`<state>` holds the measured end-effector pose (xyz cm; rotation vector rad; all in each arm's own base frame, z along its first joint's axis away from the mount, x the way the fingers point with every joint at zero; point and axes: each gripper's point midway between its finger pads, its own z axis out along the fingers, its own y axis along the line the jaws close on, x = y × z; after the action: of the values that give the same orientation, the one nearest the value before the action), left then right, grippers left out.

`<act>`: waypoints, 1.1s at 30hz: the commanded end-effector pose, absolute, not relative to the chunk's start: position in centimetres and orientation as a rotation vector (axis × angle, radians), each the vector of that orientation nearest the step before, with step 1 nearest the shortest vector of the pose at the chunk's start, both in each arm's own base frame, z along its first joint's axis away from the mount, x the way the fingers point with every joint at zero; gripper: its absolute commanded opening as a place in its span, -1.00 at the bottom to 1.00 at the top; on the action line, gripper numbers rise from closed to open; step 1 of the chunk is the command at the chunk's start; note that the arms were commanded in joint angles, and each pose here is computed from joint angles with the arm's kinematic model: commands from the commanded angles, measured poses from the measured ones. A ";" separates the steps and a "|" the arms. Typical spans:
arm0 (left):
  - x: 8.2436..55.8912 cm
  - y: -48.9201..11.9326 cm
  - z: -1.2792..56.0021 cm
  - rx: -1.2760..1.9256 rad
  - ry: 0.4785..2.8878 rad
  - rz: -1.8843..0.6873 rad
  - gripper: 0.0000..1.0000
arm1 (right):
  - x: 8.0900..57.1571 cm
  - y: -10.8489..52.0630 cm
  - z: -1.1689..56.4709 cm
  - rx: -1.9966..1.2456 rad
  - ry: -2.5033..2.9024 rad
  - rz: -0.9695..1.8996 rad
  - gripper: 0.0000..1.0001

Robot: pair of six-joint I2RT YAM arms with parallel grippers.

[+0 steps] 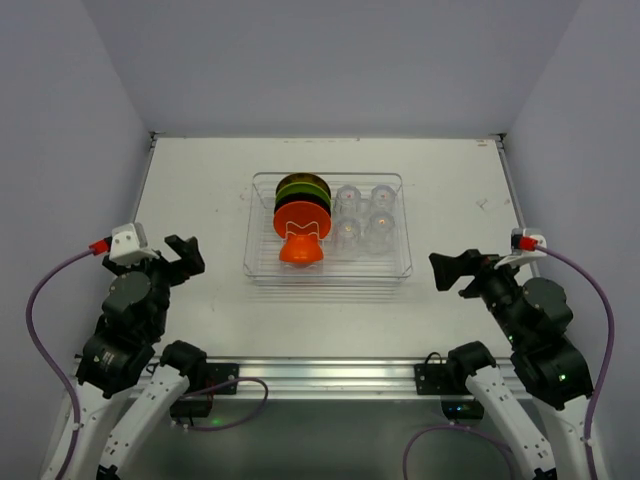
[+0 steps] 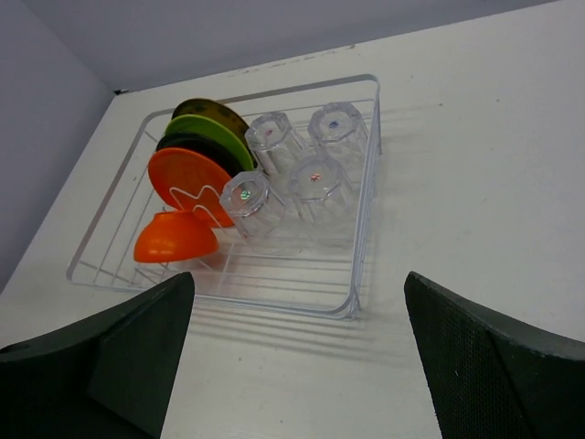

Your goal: Unload the mixed dishes from the dish rack

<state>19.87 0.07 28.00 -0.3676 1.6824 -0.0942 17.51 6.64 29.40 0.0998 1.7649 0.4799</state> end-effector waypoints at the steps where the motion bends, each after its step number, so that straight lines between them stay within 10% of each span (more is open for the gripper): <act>1: 20.6 -0.2 28.6 -0.360 1.659 -0.101 1.00 | 17.9 6.7 31.4 0.110 1.699 0.501 0.98; 23: 23.0 0.8 25.9 -0.441 1.770 -0.031 1.00 | 20.7 18.5 35.4 0.164 1.707 1.310 0.98; 33: 22.7 -1.6 26.5 -0.563 1.779 -0.259 1.00 | 22.2 22.8 31.9 0.231 1.878 1.151 0.98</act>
<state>22.82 0.06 24.10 -0.4497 1.8396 -0.0629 20.97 23.57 29.69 0.1349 1.9688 1.2124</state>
